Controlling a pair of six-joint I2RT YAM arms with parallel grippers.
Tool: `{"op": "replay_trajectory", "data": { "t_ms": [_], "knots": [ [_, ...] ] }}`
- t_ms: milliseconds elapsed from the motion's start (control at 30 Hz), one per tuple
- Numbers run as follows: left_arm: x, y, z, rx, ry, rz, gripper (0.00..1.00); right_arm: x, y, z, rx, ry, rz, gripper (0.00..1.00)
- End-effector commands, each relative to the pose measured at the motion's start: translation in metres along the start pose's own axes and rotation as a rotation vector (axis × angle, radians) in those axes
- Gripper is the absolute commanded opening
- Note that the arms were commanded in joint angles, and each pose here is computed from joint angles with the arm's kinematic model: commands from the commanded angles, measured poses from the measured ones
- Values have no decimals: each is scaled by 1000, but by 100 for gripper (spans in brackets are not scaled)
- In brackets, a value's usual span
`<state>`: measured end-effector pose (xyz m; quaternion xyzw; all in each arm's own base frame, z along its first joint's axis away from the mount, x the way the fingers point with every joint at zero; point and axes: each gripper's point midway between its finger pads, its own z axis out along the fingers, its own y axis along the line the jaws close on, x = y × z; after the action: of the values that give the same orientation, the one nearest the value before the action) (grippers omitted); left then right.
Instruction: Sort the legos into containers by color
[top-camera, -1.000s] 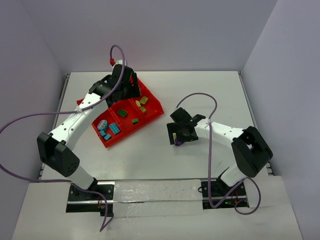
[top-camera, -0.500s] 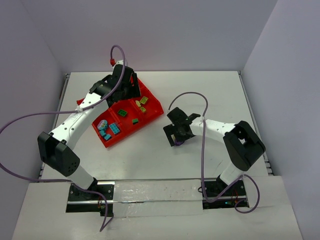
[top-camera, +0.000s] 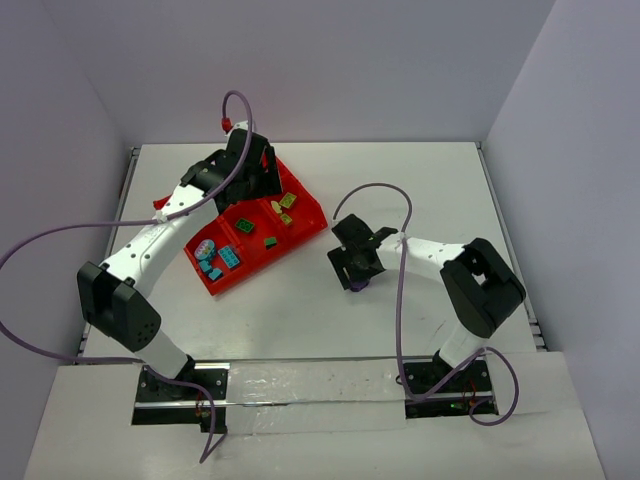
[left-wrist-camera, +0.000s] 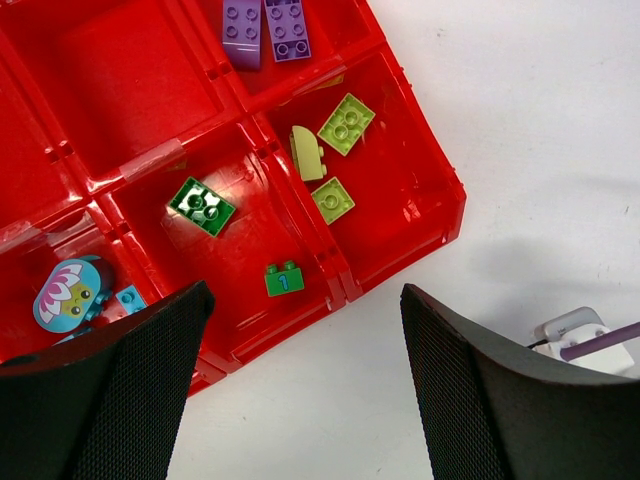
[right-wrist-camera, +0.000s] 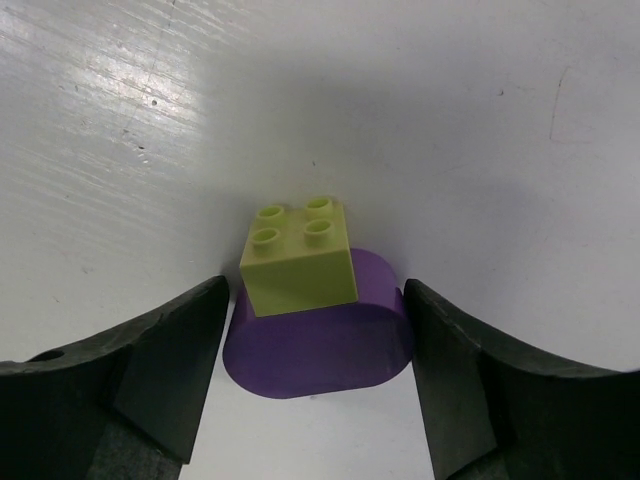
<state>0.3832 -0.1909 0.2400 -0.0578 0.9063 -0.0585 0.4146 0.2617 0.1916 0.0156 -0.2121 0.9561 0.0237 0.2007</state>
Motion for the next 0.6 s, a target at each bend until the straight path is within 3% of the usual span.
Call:
{"op": "replay_trajectory", "data": {
  "t_ms": [0, 200, 367, 567],
  "knots": [
    [-9, -3, -2, 4, -35, -8, 84, -14, 5, -6, -12, -47, 3, 67],
    [8, -7, 13, 47, 21, 6, 85, -30, 7, -38, -44, -123, 26, 35],
    [44, -45, 19, 292, 196, 44, 85, -45, 12, -78, -115, -236, 22, 33],
    [72, -96, -16, 806, 368, 4, 85, -56, 21, -119, -200, -336, -15, 34]
  ]
}}
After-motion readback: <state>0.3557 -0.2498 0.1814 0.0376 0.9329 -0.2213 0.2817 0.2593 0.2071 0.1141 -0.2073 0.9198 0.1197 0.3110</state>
